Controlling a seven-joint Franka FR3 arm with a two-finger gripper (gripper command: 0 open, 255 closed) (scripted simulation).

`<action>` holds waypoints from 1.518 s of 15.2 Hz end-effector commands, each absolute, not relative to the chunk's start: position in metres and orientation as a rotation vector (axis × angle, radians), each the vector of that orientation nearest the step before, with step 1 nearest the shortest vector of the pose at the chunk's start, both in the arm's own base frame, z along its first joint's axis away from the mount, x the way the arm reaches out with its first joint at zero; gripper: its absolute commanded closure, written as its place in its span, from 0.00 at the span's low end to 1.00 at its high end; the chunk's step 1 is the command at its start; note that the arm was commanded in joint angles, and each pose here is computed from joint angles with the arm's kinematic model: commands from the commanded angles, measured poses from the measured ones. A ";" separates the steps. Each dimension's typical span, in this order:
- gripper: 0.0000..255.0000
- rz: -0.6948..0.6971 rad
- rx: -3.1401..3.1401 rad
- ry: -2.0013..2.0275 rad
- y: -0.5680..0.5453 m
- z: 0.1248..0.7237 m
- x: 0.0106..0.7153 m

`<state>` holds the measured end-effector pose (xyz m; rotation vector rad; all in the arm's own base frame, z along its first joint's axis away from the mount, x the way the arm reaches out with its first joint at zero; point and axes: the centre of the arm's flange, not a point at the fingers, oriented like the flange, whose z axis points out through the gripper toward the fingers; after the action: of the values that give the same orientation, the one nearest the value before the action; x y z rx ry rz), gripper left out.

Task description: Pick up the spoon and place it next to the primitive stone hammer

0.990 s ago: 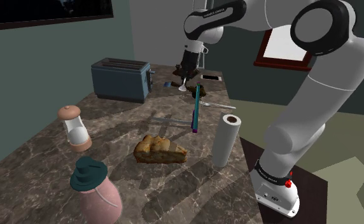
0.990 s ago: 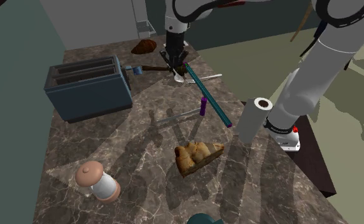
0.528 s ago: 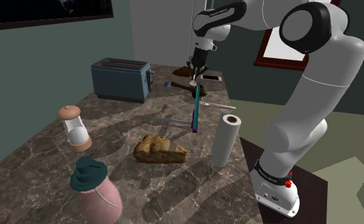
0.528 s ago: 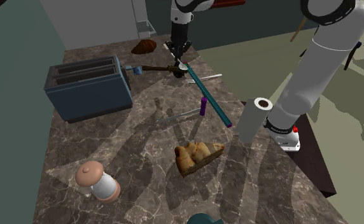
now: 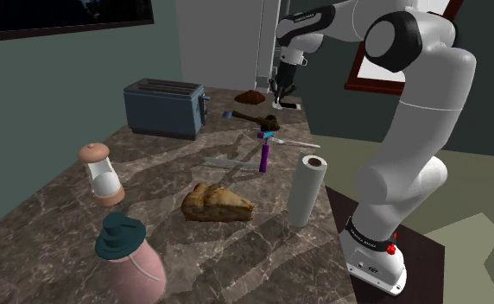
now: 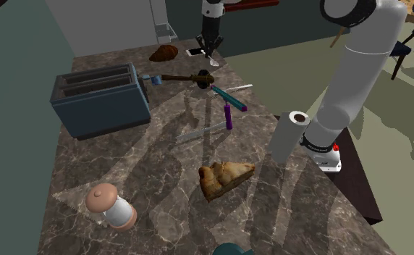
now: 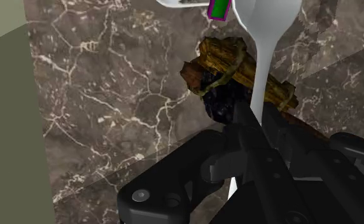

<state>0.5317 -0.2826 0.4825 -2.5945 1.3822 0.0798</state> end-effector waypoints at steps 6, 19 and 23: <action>1.00 0.081 -2.595 1.381 -0.375 0.481 0.527; 1.00 0.081 -2.595 1.381 -0.426 0.433 0.525; 1.00 0.081 -2.595 1.381 -0.426 0.412 0.525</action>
<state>0.5251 -0.4259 0.4182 -2.5952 1.3809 0.0815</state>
